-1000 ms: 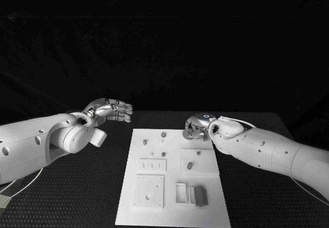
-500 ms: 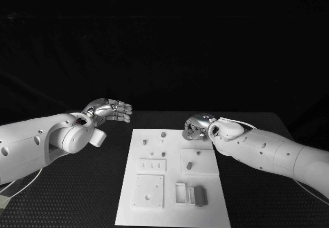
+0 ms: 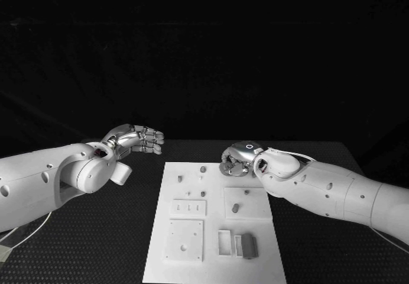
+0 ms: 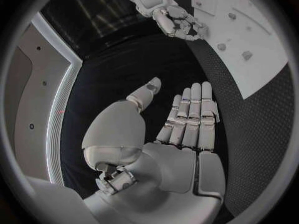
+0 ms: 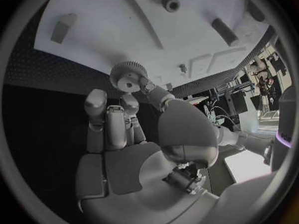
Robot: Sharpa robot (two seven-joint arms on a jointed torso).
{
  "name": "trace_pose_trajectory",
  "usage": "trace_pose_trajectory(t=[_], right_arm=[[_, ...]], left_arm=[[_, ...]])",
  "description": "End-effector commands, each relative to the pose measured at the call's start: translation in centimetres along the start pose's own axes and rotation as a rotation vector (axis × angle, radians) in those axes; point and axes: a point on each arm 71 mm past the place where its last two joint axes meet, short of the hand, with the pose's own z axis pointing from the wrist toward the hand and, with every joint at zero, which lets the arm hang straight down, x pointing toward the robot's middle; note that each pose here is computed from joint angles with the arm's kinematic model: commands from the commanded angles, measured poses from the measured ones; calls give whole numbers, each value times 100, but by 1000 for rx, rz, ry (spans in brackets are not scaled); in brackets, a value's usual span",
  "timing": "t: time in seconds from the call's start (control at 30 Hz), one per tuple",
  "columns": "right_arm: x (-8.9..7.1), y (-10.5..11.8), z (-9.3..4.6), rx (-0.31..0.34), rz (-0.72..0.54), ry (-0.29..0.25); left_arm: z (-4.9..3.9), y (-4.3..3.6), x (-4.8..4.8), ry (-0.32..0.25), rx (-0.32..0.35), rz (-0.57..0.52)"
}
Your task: Assemble the parts on the task board
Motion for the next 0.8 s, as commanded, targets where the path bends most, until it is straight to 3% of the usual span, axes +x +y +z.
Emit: trace_pose_trajectory(t=[0.03, 0.37, 0.8], right_arm=[[-58, 100, -4, -18, -49, -30], [-124, 451, 59, -90, -31, -33], [-108, 459, 86, -83, -29, -15]], left_arm=[[1, -20, 16, 12, 14, 0], [0, -21, 23, 14, 14, -1], [-5, -20, 15, 11, 14, 0]])
